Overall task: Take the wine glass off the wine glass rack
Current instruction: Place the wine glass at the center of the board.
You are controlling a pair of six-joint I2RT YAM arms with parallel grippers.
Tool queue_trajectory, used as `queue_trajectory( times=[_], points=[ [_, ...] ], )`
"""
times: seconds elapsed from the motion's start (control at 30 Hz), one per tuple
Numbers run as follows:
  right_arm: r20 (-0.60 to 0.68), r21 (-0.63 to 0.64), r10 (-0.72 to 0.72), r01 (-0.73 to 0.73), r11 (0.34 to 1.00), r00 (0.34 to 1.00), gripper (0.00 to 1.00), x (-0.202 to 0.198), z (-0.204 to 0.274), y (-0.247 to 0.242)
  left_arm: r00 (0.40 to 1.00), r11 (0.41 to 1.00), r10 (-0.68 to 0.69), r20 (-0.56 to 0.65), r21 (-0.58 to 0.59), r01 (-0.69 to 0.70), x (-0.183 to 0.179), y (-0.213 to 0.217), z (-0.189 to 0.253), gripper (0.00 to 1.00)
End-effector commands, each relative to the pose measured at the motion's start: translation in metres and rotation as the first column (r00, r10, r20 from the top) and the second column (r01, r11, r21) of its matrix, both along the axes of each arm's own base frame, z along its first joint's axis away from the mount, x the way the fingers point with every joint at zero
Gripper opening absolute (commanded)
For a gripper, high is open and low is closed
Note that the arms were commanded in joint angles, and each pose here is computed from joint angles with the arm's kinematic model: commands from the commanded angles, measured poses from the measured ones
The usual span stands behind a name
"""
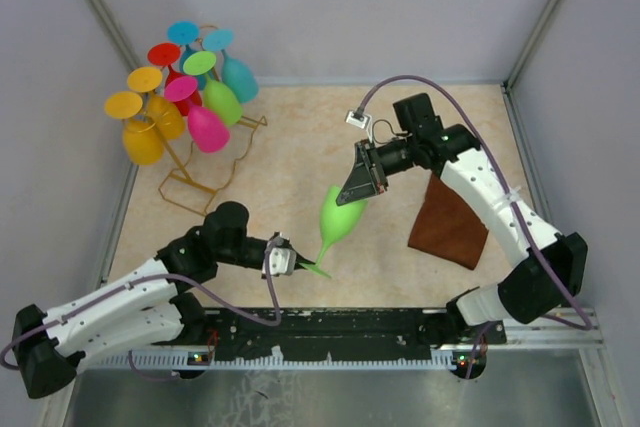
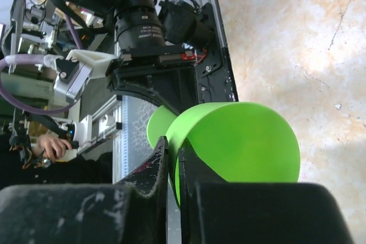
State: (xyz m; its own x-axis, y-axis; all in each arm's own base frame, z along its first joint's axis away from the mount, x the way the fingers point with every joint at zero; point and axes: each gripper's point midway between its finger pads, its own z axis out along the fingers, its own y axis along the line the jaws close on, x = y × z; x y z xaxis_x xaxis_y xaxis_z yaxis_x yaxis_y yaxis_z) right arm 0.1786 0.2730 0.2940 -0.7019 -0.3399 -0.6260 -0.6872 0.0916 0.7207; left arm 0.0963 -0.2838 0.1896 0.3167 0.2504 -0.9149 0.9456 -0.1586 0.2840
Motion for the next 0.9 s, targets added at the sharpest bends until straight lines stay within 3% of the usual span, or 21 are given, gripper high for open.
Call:
queue_trajectory(
  times=[0.0, 0.07, 0.2, 0.3, 0.47, 0.57, 0.67, 0.87],
  points=[
    [0.041, 0.028, -0.004, 0.003, 1.0, 0.999, 0.0, -0.007, 0.013, 0.001, 0.997, 0.997, 0.072, 0.025, -0.027, -0.071, 0.013, 0.001, 0.009, 0.01],
    [0.086, 0.029, -0.053, 0.051, 0.998, 0.995, 0.0, -0.001, 0.015, 0.001, 0.996, 0.995, 0.091, 0.021, -0.049, -0.09, 0.015, 0.0, 0.011, 0.07],
    [0.163, 0.021, -0.173, 0.172, 0.985, 0.971, 0.0, 0.014, 0.015, -0.002, 0.988, 0.984, 0.151, -0.011, -0.096, -0.151, 0.02, 0.001, 0.017, 0.39],
    [0.196, 0.002, -0.226, 0.23, 0.973, 0.954, 0.0, 0.019, 0.014, -0.006, 0.984, 0.975, 0.176, -0.035, -0.134, -0.179, 0.02, 0.003, 0.019, 0.57],
    [0.231, -0.03, -0.306, 0.321, 0.947, 0.924, 0.0, 0.03, 0.01, -0.013, 0.972, 0.958, 0.229, -0.056, -0.165, -0.235, 0.026, 0.005, 0.027, 0.75],
    [0.283, -0.061, -0.377, 0.409, 0.91, 0.882, 0.0, 0.043, 0.007, -0.022, 0.949, 0.93, 0.305, -0.078, -0.19, -0.314, 0.037, 0.009, 0.033, 0.96],
    [0.359, -0.1, -0.457, 0.52, 0.848, 0.814, 0.0, 0.063, 0.0, -0.036, 0.914, 0.887, 0.391, -0.108, -0.221, -0.405, 0.051, 0.013, 0.04, 0.98],
    [0.508, -0.222, -0.547, 0.715, 0.663, 0.665, 0.0, 0.1, -0.034, -0.07, 0.813, 0.76, 0.54, -0.217, -0.289, -0.582, 0.078, 0.023, 0.057, 1.0]
  ],
)
